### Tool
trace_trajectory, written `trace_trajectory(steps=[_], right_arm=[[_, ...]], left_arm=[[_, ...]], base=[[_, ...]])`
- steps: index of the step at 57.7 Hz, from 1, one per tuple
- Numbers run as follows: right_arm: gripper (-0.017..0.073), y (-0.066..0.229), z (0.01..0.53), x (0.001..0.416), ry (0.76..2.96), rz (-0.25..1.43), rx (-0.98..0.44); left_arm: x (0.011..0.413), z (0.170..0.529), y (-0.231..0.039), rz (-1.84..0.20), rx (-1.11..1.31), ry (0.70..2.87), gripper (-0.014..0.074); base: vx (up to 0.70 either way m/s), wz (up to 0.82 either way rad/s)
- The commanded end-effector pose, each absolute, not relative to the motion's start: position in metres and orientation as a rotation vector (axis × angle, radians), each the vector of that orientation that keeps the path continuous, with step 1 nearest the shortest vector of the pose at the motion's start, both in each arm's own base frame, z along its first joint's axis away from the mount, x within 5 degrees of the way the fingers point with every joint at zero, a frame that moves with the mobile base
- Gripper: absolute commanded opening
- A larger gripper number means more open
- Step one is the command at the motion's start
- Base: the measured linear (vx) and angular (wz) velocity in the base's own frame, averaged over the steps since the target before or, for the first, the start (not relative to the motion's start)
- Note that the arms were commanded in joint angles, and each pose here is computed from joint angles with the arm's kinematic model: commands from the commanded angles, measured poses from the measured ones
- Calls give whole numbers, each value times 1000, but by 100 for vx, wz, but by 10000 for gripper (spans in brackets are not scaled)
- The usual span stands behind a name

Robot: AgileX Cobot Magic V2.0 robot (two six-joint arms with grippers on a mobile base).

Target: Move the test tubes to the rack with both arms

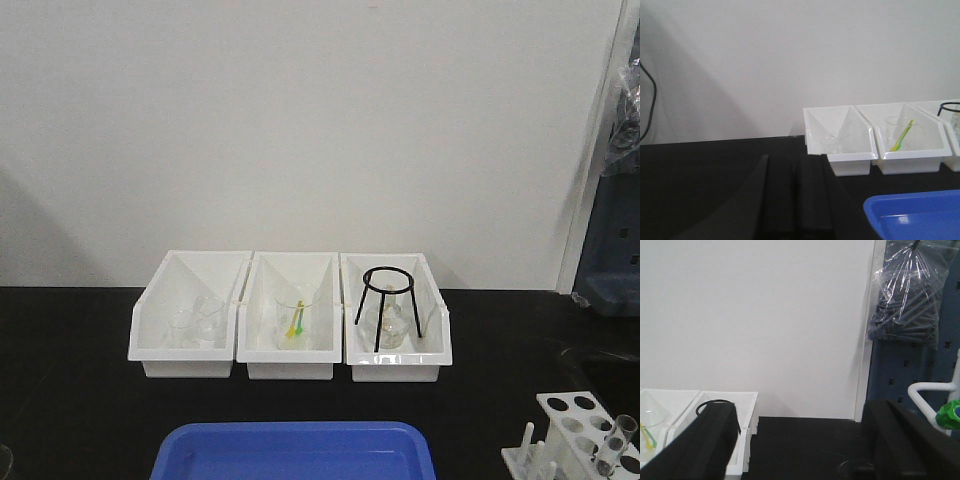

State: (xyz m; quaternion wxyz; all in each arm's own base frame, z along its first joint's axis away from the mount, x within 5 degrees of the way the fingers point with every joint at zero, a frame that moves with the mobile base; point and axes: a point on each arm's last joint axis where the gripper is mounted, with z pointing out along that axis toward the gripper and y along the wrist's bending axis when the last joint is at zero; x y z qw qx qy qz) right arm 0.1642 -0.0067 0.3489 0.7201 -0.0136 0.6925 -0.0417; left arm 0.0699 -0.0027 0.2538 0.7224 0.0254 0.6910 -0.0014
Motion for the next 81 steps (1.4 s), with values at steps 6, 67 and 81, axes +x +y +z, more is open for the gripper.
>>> trace_trajectory(steps=[6, 67, 81], right_arm=[[566, -7, 370, 161, 1406, -105, -36], [565, -7, 370, 160, 1407, -111, -42], [459, -5, 346, 130, 1411, -134, -66]], left_arm=[[58, 241, -1, 6, 38, 1408, 54], [58, 208, -1, 13, 36, 1546, 54], [58, 208, -1, 13, 36, 1546, 54]], base=[[0, 0], [0, 0], [0, 0]])
